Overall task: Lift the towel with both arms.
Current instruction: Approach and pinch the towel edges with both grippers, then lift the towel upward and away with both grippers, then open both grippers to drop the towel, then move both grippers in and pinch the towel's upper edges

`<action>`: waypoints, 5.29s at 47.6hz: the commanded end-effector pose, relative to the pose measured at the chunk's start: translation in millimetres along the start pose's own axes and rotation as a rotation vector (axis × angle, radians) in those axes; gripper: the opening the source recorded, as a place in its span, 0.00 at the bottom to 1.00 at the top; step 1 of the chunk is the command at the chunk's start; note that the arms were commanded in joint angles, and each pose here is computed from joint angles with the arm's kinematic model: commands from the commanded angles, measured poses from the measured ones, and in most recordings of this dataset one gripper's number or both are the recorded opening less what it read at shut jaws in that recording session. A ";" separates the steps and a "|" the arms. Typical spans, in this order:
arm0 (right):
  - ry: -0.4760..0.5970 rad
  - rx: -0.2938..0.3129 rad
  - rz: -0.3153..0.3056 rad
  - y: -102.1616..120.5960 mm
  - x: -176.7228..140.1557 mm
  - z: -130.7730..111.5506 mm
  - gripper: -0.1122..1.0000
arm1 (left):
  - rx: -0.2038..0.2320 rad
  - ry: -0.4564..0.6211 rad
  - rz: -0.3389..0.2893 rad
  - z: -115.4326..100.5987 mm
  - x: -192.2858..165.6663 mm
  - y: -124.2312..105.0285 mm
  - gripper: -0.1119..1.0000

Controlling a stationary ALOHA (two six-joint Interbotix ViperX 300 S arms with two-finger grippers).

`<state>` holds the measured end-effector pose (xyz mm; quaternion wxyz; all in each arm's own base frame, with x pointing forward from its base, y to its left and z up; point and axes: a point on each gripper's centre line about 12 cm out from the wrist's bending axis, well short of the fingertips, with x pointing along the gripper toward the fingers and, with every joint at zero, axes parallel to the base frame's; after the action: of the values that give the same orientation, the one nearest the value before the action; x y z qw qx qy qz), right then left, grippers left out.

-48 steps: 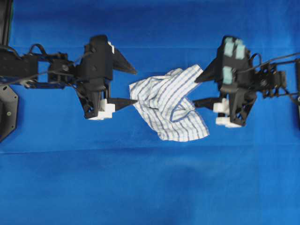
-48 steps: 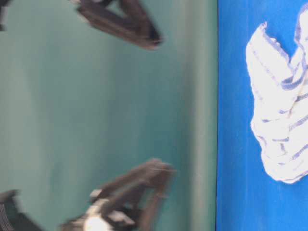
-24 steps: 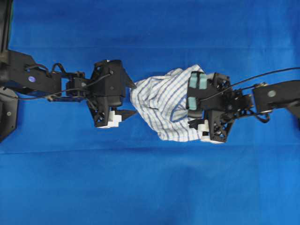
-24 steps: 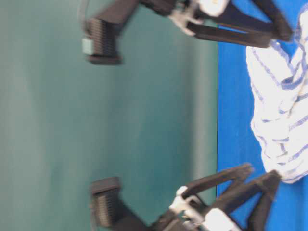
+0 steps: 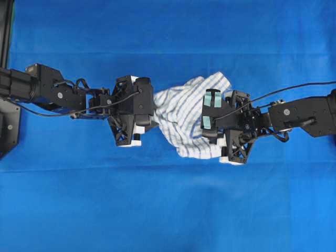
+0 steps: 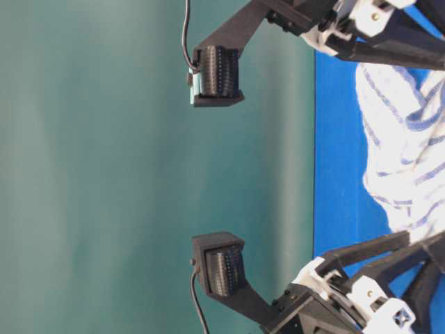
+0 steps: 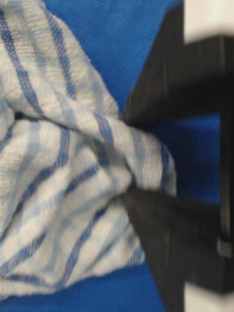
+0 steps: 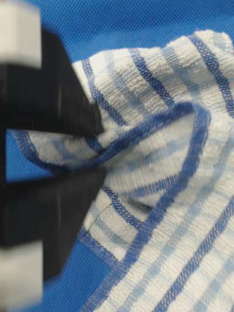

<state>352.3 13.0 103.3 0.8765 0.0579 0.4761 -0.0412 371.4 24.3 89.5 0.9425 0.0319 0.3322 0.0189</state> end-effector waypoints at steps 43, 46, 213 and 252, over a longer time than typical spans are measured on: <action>-0.252 0.018 -0.032 -5.8 -118.9 84.4 0.13 | -0.027 -0.128 -0.003 98.4 -111.3 7.2 0.15; -0.279 0.011 -0.047 -6.4 -139.4 95.5 0.13 | -0.027 -0.153 -0.002 108.4 -126.0 8.1 0.15; -0.078 0.042 -0.078 -38.6 -5.9 26.8 0.67 | -0.033 -0.023 -0.005 3.9 -29.9 -2.6 0.90; -0.133 0.051 -0.076 -42.9 -17.4 38.6 0.11 | -0.050 -0.017 0.004 4.0 -32.6 1.7 0.15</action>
<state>361.6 -33.1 109.5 0.8845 0.0588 0.4538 -0.0915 346.6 22.2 94.7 0.9386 0.0086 0.3439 0.0260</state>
